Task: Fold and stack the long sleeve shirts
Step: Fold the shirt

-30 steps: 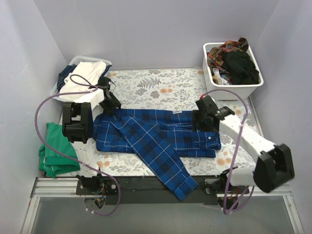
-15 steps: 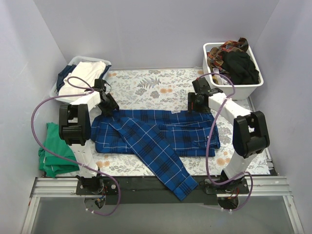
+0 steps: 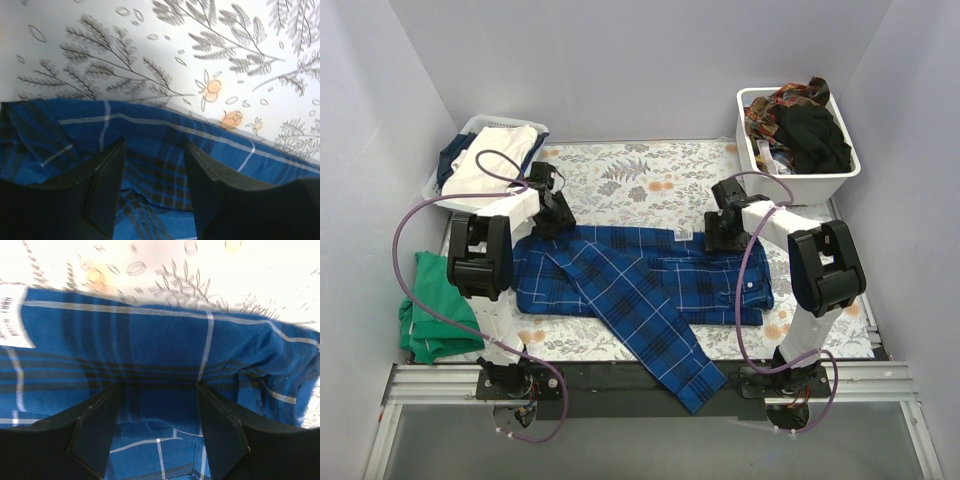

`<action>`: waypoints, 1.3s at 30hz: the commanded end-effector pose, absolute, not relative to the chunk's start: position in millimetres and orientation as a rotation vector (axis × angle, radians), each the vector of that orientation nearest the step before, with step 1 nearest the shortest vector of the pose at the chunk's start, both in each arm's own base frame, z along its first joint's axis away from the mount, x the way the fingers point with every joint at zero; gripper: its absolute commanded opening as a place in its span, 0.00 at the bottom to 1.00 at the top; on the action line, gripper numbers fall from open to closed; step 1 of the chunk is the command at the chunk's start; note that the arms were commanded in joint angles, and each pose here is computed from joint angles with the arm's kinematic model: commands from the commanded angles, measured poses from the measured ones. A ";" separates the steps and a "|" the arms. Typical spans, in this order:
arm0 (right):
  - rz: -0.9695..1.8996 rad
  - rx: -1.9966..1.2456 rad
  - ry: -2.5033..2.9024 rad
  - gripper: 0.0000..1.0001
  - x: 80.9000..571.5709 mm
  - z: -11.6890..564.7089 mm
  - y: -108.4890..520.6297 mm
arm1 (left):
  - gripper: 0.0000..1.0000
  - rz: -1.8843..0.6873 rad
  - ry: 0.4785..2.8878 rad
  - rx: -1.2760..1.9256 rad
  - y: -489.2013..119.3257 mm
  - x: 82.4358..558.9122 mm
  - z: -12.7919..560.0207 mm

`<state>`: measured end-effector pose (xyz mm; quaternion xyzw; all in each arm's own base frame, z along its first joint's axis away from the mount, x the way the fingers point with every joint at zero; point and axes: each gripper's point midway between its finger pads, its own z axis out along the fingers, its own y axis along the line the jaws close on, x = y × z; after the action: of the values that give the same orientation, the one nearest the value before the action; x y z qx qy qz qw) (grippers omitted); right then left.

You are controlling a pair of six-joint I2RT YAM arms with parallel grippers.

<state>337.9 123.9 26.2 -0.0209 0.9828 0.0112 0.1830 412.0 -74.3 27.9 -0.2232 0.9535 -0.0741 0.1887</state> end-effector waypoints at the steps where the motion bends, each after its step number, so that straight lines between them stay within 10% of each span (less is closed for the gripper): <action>1: 0.018 0.003 2.852 0.70 329.3 0.7 108.8 | 0.49 -0.199 2.675 -0.559 -82.4 398.8 46.5; 11: 0.009 0.043 2.814 0.69 388.3 5.7 103.0 | 0.50 -0.095 2.810 -0.619 -75.1 374.4 5.9; 25: 0.048 -0.004 2.682 0.69 451.4 45.1 107.8 | 0.50 -0.112 2.674 -0.577 -83.6 472.7 34.5; 39: 0.161 -0.039 2.547 0.70 436.1 112.7 120.6 | 0.63 -0.193 2.580 -0.662 -78.6 405.5 101.0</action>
<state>441.6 118.2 100.0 -0.0071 0.9598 0.0499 0.2761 423.0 -74.0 82.9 -0.2244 0.9476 -0.0427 0.2233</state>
